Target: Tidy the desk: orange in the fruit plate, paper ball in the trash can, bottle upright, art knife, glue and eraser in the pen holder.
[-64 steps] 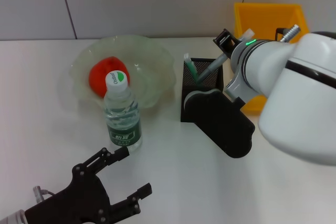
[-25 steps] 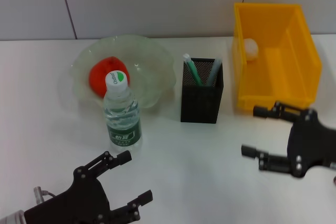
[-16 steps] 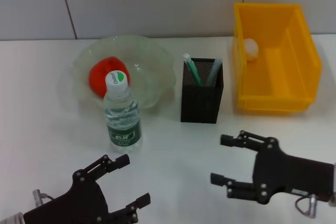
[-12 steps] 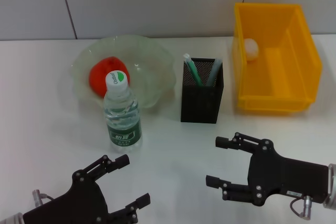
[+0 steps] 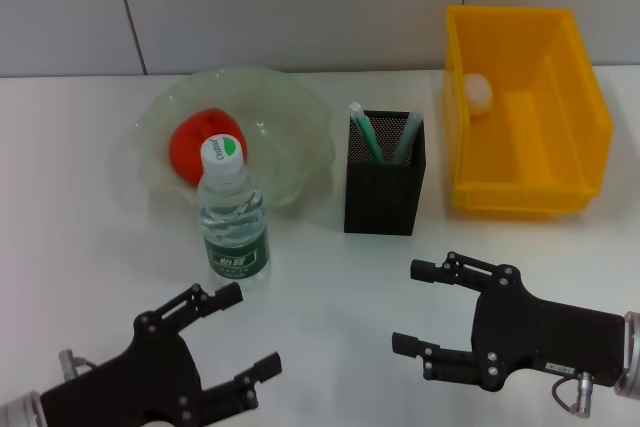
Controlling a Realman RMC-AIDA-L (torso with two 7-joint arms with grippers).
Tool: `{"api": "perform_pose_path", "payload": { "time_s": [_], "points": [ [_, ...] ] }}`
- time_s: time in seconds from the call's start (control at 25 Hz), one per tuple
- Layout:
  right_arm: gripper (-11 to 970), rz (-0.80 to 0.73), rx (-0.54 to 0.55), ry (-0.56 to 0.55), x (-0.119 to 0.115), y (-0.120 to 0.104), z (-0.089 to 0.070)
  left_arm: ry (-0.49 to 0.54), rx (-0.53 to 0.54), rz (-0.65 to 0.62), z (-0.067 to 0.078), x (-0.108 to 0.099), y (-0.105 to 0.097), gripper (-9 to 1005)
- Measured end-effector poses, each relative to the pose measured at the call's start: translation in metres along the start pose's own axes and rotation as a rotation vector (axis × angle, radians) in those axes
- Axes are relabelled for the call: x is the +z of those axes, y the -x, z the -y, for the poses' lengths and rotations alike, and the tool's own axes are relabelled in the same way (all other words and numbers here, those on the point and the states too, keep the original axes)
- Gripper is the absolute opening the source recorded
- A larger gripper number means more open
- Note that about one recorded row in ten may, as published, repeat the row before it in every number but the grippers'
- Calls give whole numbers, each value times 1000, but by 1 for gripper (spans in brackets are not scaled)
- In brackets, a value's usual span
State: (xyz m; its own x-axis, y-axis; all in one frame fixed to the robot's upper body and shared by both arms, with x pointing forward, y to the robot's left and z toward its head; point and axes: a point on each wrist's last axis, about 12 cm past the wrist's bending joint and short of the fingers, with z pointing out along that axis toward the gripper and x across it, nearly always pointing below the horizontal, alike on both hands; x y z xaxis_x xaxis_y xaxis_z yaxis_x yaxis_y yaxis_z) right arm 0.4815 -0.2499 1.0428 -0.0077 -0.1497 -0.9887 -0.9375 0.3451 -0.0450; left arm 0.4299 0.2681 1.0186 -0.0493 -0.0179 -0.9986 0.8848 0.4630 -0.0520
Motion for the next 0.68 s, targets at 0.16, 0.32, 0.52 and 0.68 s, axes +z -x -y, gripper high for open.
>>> {"api": "perform_pose_path", "payload": {
  "time_s": [0.16,0.32,0.52,0.68],
  "points": [
    [782,-1,2,0,0,0,0,-2,2,-3,-4,0,2,829],
    [782,-1,4,-1,0,0,0,-4,4,-2,-4,1,2,829],
    [782,5,7,-9,-2,0,0,-6,6,-1,-4,2,2,829],
    [782,16,8,-20,-3,0,0,-6,6,-2,-4,2,2,829]
  ]
}}
